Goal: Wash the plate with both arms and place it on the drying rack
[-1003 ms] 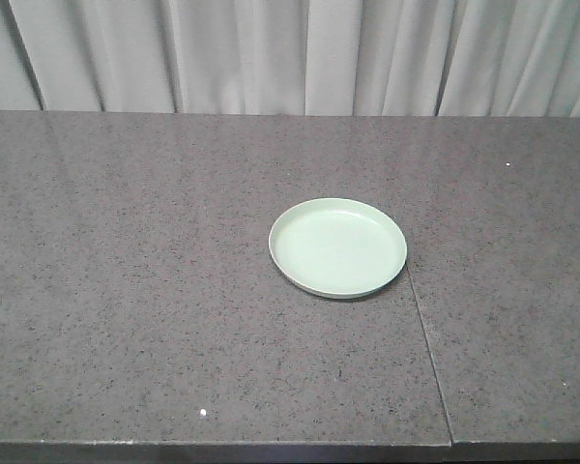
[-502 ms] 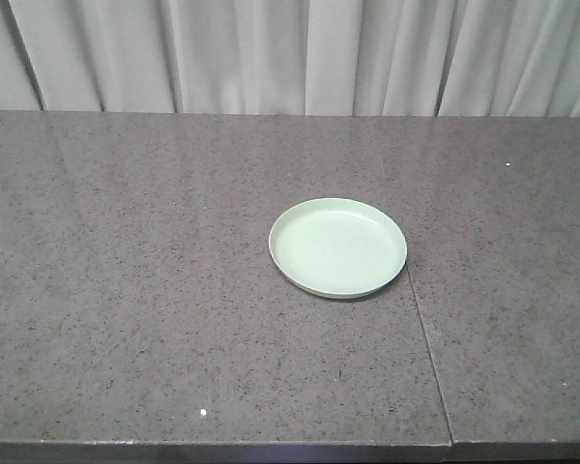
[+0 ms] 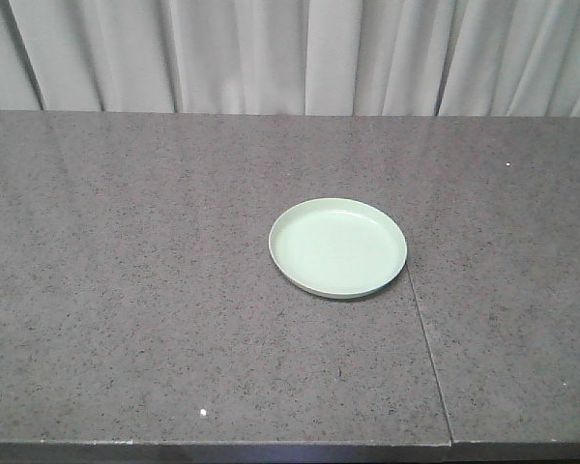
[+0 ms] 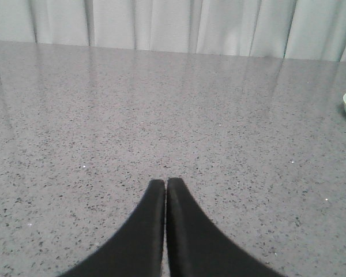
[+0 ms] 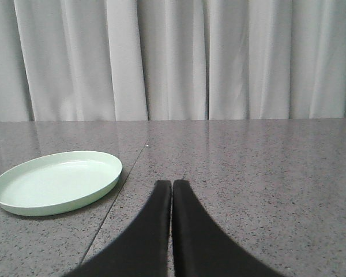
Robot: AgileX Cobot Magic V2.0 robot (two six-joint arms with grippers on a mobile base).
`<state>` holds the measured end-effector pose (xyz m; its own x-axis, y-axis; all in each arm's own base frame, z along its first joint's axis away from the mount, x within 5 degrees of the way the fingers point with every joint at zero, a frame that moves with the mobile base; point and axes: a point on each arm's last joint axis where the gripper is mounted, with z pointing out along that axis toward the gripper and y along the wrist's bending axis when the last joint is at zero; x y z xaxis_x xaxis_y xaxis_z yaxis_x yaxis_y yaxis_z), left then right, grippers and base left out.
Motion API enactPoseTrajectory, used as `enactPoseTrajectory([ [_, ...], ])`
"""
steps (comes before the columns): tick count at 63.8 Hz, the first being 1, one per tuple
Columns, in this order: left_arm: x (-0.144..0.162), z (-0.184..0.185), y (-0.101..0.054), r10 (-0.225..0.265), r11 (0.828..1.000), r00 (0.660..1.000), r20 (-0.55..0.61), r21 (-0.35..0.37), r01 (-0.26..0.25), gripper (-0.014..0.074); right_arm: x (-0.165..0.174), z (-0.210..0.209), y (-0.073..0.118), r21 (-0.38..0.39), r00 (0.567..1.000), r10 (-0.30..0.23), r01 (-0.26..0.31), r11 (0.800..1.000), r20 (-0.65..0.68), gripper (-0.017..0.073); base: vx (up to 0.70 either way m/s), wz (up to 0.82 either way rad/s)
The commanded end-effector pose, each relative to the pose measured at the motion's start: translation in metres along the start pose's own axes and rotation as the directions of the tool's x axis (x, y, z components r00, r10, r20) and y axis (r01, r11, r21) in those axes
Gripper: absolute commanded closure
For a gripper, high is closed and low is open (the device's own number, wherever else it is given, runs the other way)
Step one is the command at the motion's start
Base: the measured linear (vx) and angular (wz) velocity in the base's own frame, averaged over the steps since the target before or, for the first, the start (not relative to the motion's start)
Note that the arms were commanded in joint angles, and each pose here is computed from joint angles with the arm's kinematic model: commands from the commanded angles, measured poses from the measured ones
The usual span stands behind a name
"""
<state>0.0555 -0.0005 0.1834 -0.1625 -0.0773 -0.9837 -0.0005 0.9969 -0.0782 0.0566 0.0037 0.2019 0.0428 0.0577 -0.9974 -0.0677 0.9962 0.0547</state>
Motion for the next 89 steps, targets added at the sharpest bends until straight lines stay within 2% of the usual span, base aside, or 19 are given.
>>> enactPoseTrajectory([
  [1,-0.016,-0.004,-0.002,-0.018,1.0,0.994,0.111,0.014,0.017,0.06,-0.006,0.0,0.0,-0.003,0.997,-0.015,0.015,1.0,0.076,0.0564,0.0,0.0],
  [12,-0.016,-0.004,-0.002,-0.018,1.0,0.994,0.111,0.014,0.017,0.06,-0.006,0.0,0.0,-0.003,0.997,-0.015,0.015,1.0,0.078,0.0564,0.0,0.0],
  [18,-0.016,-0.004,-0.002,-0.018,1.0,0.994,0.111,0.014,0.017,0.06,-0.007,-0.001,0.0,-0.004,0.997,0.011,-0.011,1.0,0.081,0.0564,0.0,0.0],
  [20,-0.016,-0.004,-0.002,-0.018,1.0,0.994,0.111,0.014,0.017,0.06,-0.008,-0.001,0.0,-0.005,0.996,0.032,-0.032,0.999,0.089,0.0564,0.0,0.0],
  [27,-0.016,-0.004,-0.002,-0.018,1.0,0.994,0.111,0.014,0.017,0.06,-0.014,-0.001,0.0,-0.016,0.976,0.19,-0.189,0.982,0.108,0.0563,0.0,0.0],
  [31,-0.016,-0.004,-0.002,-0.018,1.0,0.994,0.111,0.014,0.017,0.06,-0.022,-0.003,0.001,-0.026,0.964,0.243,-0.242,0.97,0.105,0.0564,0.0,0.0],
  [36,-0.016,-0.004,-0.002,-0.018,1.0,0.994,0.111,0.014,0.017,0.06,-0.037,-0.005,0.003,-0.04,0.959,0.269,-0.266,0.963,0.09,0.0564,0.0,0.0],
  [46,-0.016,-0.004,-0.002,-0.018,1.0,0.994,0.111,0.014,0.017,0.06,-0.064,-0.004,0.009,-0.048,0.966,0.258,-0.259,0.965,-0.033,0.0545,0.0,0.0],
  [52,-0.016,-0.004,-0.002,-0.018,1.0,0.994,0.111,0.014,0.017,0.06,-0.081,0.001,0.011,-0.046,0.963,0.248,-0.254,0.966,-0.109,0.0483,0.0,0.0],
  [59,-0.016,-0.004,-0.002,-0.018,1.0,0.994,0.111,0.014,0.017,0.06,-0.098,0.009,0.013,-0.045,0.962,0.229,-0.238,0.97,-0.149,0.033,0.0,0.0],
  [64,-0.016,-0.004,-0.002,-0.018,1.0,0.994,0.111,0.014,0.017,0.06,-0.106,0.016,0.013,-0.042,0.963,0.23,-0.238,0.97,-0.143,0.016,0.0,0.0],
  [68,-0.016,-0.004,-0.002,-0.018,1.0,0.994,0.111,0.014,0.017,0.06,-0.109,0.02,0.012,-0.038,0.965,0.234,-0.239,0.97,-0.117,0.0062,0.0,0.0],
  [72,-0.016,-0.004,-0.002,-0.018,1.0,0.994,0.111,0.014,0.017,0.06,-0.112,0.023,0.012,-0.037,0.968,0.237,-0.241,0.97,-0.085,-0.0001,0.0,0.0],
  [76,-0.016,-0.004,-0.002,-0.018,1.0,0.994,0.111,0.014,0.017,0.06,-0.115,0.025,0.011,-0.037,0.969,0.24,-0.242,0.969,-0.066,-0.0015,0.0,0.0],
  [82,-0.016,-0.004,-0.002,-0.018,1.0,0.994,0.111,0.014,0.017,0.06,-0.126,0.031,0.013,-0.042,0.978,0.187,-0.192,0.981,-0.089,-0.0001,0.0,0.0],
  [89,-0.016,-0.004,-0.002,-0.018,1.0,0.994,0.111,0.014,0.017,0.06,-0.149,0.044,0.015,-0.063,0.99,0.063,-0.072,0.995,-0.127,0.003,0.0,0.0],
])
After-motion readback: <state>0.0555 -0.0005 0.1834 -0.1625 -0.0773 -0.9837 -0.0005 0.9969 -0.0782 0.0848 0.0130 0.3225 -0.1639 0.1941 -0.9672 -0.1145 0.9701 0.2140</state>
